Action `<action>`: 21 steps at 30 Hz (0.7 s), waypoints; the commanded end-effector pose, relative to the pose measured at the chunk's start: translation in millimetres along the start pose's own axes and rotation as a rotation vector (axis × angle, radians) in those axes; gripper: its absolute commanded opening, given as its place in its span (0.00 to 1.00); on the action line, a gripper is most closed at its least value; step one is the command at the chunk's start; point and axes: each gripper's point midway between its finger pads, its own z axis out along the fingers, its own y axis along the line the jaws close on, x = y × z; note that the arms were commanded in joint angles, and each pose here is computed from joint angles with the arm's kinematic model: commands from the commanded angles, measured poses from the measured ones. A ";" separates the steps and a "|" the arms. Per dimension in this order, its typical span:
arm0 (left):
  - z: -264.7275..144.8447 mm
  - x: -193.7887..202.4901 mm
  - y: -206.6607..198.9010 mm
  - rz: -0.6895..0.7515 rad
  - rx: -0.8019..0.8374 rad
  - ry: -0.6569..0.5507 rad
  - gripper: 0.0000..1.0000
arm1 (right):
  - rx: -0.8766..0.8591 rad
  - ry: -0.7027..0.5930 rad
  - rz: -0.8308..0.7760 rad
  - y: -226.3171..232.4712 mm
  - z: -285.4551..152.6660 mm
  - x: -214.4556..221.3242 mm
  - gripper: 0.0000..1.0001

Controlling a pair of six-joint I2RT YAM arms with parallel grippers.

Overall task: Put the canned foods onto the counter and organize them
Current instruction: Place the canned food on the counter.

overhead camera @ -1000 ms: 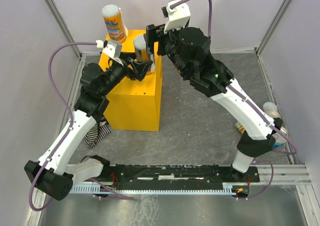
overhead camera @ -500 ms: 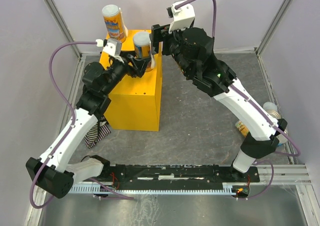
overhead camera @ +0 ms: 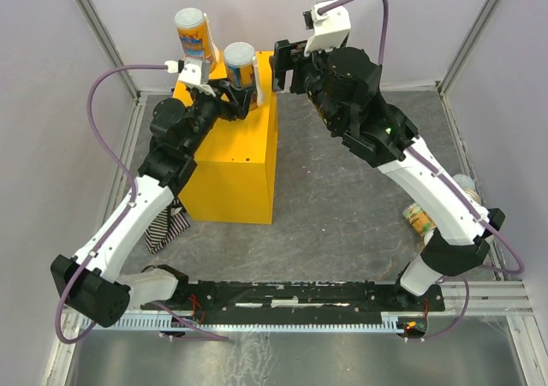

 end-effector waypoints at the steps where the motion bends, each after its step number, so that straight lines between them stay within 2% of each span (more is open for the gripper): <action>1: 12.3 -8.8 8.4 -0.008 -0.059 -0.022 0.73 | 0.028 -0.063 0.046 -16.6 -13.9 -25.4 0.85; 10: 30.6 -4.5 26.3 -0.007 -0.155 -0.018 0.73 | 0.070 -0.057 0.050 -39.6 -34.1 -17.8 0.85; 21: 56.5 0.5 32.7 0.017 -0.174 -0.013 0.74 | 0.129 -0.001 0.051 -68.6 -66.2 12.4 0.85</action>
